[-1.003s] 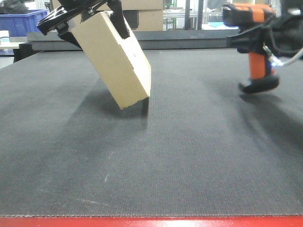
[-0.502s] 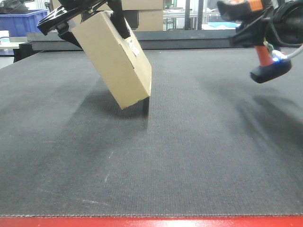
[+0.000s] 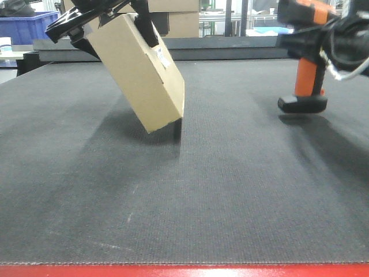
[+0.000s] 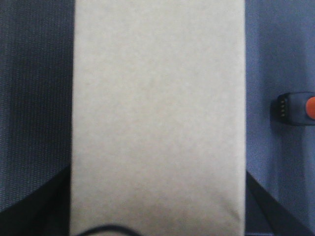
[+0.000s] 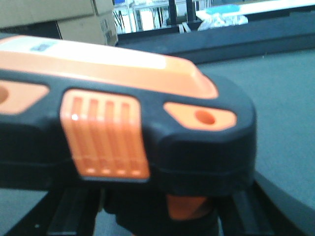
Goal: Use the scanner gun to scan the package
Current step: 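Lift the scanner and point it toward the held box label, then lower the scanner back onto the table with the right gripper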
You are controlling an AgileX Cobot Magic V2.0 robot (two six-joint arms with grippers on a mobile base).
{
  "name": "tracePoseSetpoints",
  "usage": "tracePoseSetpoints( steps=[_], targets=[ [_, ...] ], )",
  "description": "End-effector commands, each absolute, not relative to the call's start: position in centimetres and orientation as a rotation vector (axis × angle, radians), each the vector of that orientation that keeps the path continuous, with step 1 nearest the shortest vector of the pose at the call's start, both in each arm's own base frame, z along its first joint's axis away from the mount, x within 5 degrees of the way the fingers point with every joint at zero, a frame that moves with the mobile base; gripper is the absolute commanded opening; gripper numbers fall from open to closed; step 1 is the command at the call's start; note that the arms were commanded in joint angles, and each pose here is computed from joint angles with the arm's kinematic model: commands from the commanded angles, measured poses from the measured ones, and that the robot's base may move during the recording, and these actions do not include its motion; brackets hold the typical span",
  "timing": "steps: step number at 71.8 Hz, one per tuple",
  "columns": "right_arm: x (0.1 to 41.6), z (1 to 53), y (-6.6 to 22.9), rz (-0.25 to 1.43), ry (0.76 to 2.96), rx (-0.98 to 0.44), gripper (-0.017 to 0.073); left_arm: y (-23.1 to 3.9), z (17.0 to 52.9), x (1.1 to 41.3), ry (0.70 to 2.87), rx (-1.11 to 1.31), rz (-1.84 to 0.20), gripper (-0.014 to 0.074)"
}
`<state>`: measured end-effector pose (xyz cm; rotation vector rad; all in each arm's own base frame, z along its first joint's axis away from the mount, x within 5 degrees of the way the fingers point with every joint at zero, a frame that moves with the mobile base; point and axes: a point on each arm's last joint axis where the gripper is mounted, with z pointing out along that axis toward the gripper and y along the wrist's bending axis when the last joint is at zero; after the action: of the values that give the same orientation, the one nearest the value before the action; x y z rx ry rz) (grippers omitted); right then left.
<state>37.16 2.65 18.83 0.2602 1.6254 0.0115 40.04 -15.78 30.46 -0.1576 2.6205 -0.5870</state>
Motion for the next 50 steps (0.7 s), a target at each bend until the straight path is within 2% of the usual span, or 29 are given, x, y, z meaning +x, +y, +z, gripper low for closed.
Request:
tracePoseSetpoints(
  steps=[1,17,24,30,41,50],
  targets=[
    [37.23,19.88,2.57,0.009,1.542,0.259,-0.0168,-16.06,31.11,39.83,2.599,-0.16,-0.614,-0.0111],
    [37.24,19.6,2.63,0.014,1.573,0.259,-0.0165,-16.05,31.09,39.8,2.603,-0.159,-0.613,-0.0111],
    [37.24,19.53,2.64,0.016,1.58,0.259,-0.0104,-16.04,31.04,39.72,2.614,-0.158,-0.611,-0.0111],
    [37.24,19.53,2.64,0.016,1.58,0.259,0.0013,-16.03,30.97,39.6,2.63,-0.155,-0.607,-0.0111],
    [37.24,19.33,2.69,0.02,1.602,0.259,0.0328,-16.02,30.92,39.53,2.639,-0.154,-0.605,-0.0111],
    [37.23,19.15,2.73,0.023,1.623,0.258,0.0531,-16.02,30.95,39.57,2.633,-0.155,-0.606,-0.0111]
  ],
)
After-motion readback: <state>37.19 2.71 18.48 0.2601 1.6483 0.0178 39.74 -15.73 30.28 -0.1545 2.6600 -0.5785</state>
